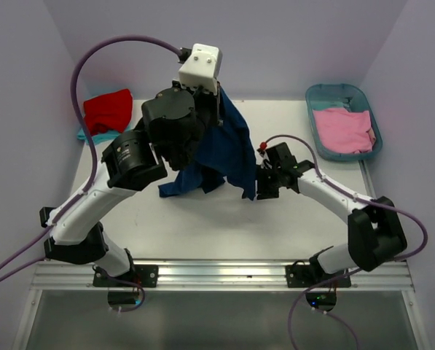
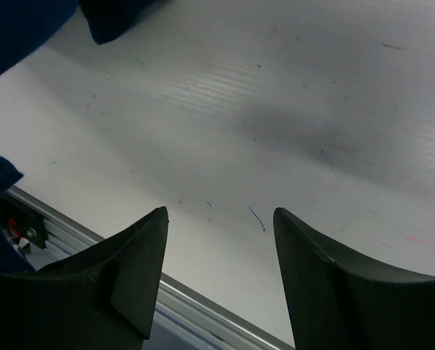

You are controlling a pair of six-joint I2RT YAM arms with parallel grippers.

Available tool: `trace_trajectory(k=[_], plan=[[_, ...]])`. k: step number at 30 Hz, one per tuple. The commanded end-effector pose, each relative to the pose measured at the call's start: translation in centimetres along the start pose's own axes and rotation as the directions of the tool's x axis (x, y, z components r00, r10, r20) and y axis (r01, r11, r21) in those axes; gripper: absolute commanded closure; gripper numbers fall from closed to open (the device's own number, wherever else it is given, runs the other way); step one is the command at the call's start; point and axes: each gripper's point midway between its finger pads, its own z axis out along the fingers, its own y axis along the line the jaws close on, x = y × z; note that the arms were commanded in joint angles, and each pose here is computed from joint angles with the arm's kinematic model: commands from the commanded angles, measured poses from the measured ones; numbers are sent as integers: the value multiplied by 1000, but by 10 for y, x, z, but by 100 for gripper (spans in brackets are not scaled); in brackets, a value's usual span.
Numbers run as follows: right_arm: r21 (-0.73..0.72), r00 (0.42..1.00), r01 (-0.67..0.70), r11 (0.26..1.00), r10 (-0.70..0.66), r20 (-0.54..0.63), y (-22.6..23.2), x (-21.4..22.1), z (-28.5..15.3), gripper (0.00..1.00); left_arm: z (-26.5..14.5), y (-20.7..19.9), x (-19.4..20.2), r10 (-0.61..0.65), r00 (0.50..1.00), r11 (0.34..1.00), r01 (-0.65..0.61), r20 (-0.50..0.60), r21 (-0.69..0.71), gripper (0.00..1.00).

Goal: Fold and stack the t-shirts
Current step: Flatten out the tshirt

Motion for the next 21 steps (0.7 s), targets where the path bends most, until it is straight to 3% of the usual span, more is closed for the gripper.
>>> trace_trajectory(k=[1, 11, 21], plan=[[-95, 997, 59, 994, -54, 50, 42, -27, 11, 36, -17, 23, -46, -131, 984, 991, 134, 122, -20, 100], [-97, 974, 220, 971, -223, -28, 125, -32, 83, 37, -25, 49, -29, -108, 987, 985, 123, 118, -123, 100], [35, 955, 295, 955, -293, -42, 135, -63, 125, 40, -41, 75, 8, -154, 983, 974, 168, 103, -151, 100]])
